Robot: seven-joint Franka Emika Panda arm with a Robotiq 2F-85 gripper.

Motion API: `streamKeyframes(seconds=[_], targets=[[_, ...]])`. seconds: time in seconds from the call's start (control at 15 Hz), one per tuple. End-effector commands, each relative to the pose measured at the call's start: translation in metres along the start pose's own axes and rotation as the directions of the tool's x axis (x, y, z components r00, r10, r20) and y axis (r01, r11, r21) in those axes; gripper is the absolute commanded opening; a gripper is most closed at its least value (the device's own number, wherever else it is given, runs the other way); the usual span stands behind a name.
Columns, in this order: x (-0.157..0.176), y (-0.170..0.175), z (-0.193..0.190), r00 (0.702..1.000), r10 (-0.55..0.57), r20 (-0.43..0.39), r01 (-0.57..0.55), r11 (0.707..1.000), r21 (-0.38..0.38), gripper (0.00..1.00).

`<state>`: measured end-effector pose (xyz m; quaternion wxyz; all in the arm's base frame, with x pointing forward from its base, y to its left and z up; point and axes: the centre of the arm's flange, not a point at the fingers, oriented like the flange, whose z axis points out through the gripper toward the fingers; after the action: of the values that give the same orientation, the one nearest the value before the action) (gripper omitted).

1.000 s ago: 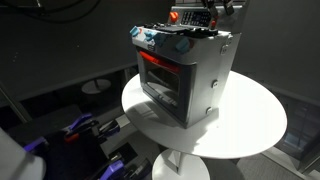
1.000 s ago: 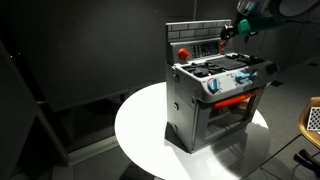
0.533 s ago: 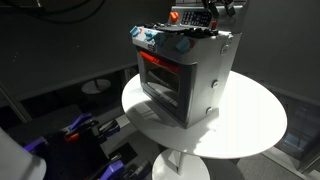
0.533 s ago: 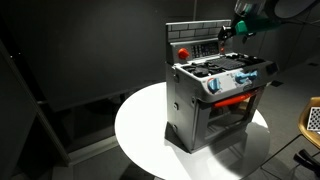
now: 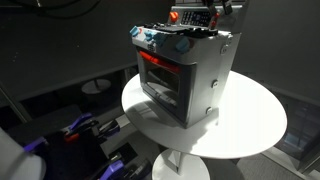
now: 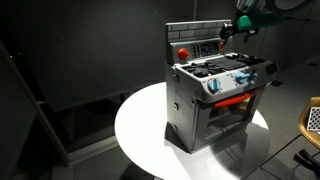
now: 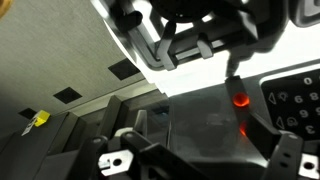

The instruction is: Press the right top button on the stove

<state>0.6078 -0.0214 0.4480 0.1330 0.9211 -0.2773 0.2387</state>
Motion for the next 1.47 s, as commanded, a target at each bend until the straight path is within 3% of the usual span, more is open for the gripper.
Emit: streamKeyframes(seconds=[0.0, 0.4, 0.73, 1.4], targets=[[0.000, 0.011, -0.031, 0.996, -0.043, 0.081, 0.042, 0.999, 0.017, 1.00], [-0.006, 0.031, -0.068, 0.959, -0.153, 0.237, 0.138, 0.987, 0.081, 1.00], [-0.017, 0.051, -0.100, 0.896, -0.274, 0.349, 0.235, 0.960, 0.151, 1.00], [-0.069, 0.085, -0.162, 0.851, -0.414, 0.324, 0.361, 0.908, 0.213, 1.00]])
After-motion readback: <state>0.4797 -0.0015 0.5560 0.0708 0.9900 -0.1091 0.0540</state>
